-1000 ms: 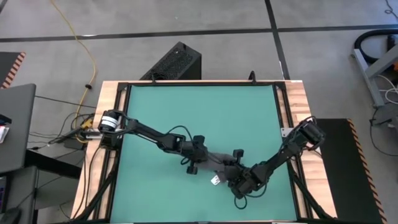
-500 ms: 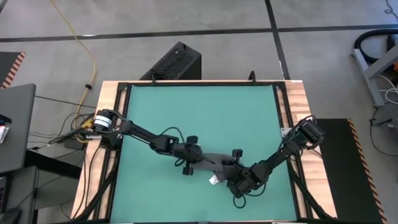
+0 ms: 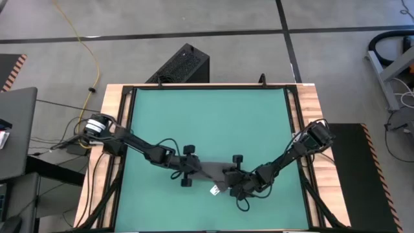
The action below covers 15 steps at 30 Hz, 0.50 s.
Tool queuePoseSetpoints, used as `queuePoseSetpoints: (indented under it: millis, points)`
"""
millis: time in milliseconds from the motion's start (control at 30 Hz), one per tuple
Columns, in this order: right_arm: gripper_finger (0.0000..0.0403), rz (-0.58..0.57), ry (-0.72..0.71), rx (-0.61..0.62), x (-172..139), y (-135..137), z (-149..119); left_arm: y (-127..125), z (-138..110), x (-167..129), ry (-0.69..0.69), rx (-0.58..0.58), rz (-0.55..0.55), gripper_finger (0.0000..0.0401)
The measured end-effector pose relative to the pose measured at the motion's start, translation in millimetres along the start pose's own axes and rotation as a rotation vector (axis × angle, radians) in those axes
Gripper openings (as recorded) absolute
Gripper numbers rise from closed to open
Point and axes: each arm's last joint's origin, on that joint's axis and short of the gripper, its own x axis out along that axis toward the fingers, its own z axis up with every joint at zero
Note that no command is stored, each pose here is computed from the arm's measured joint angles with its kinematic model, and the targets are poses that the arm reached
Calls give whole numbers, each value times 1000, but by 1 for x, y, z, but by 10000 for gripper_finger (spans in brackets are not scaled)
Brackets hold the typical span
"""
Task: Roll towel into tight, uniform cylinder
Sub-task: Roll the gray towel
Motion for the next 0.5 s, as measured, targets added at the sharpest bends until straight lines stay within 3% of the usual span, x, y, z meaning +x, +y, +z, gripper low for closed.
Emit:
queuePoseSetpoints:
  millis: [267, 500]
  points:
    - [30, 5, -34, 18, -3, 0, 7, 1, -2, -9, -52, -38, 9, 0]
    - [41, 30, -92, 42, -31, -14, 26, 1, 0, -9, -73, -43, 8, 0]
